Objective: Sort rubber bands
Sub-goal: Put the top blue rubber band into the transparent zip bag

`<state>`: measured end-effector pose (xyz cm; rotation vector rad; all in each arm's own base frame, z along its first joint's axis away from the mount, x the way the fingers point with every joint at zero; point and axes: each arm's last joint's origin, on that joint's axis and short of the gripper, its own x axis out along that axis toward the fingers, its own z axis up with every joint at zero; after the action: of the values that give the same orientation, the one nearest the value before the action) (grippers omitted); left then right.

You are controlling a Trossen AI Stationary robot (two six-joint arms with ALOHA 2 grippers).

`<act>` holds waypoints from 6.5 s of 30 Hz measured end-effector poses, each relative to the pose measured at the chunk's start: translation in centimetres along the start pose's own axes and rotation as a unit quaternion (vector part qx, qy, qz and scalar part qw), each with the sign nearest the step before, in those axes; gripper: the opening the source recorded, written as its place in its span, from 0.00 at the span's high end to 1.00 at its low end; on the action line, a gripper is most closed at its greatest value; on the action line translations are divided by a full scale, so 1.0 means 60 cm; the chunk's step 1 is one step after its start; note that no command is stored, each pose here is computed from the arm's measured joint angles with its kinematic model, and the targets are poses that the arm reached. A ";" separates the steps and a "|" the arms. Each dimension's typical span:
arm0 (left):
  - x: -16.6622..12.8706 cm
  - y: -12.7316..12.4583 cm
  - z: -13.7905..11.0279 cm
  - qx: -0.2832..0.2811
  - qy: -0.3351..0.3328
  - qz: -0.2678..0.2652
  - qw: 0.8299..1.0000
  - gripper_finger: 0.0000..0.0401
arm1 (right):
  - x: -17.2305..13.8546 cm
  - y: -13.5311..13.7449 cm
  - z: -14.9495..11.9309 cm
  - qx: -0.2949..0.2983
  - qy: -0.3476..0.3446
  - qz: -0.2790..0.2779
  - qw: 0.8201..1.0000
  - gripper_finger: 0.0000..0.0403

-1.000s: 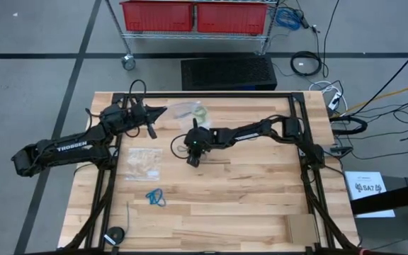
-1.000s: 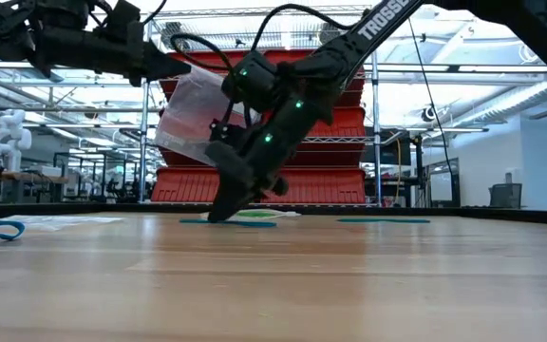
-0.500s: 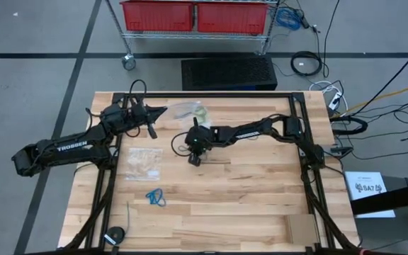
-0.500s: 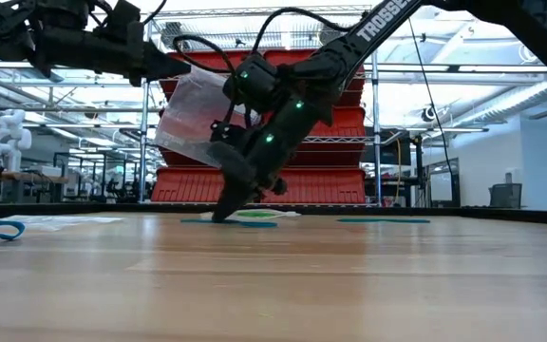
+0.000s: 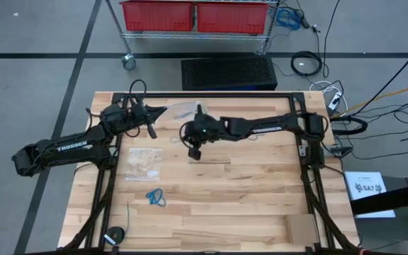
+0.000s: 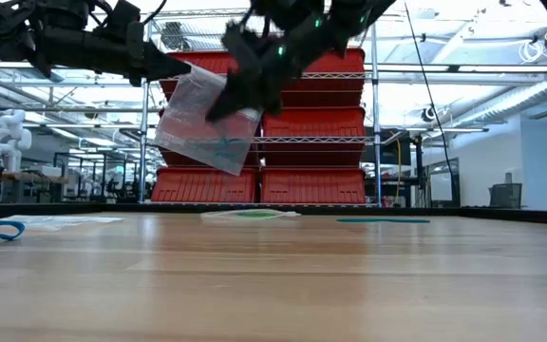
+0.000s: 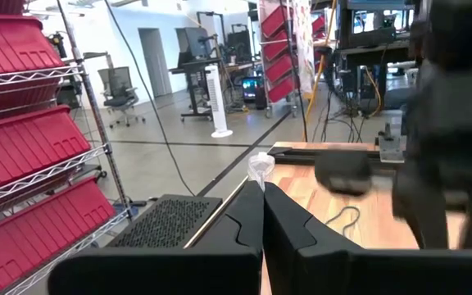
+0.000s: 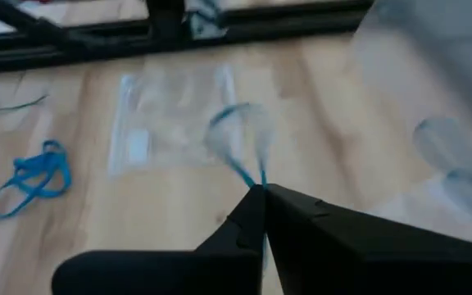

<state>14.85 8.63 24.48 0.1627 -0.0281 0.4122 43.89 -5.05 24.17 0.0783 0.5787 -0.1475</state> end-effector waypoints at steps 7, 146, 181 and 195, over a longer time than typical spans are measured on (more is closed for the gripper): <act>0.000 0.000 0.000 0.000 0.000 0.000 1.000 1.00 | -0.062 -0.009 0.059 -0.024 -0.089 -0.071 0.993 1.00; -0.002 -0.001 0.000 -0.003 0.003 -0.010 1.000 1.00 | -0.113 -0.187 -0.268 -0.002 0.377 -0.166 0.911 0.49; -0.002 -0.001 0.000 -0.003 0.003 -0.010 1.000 1.00 | -0.069 -0.098 -0.278 0.043 0.359 -0.078 0.929 0.99; -0.001 0.000 -0.002 -0.003 0.006 -0.005 1.000 1.00 | -0.093 -0.003 -0.074 -0.028 0.163 0.017 0.986 1.00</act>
<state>14.76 8.64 24.38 0.1544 -0.0164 0.4024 36.87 -4.08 23.51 0.0592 0.9079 -0.0845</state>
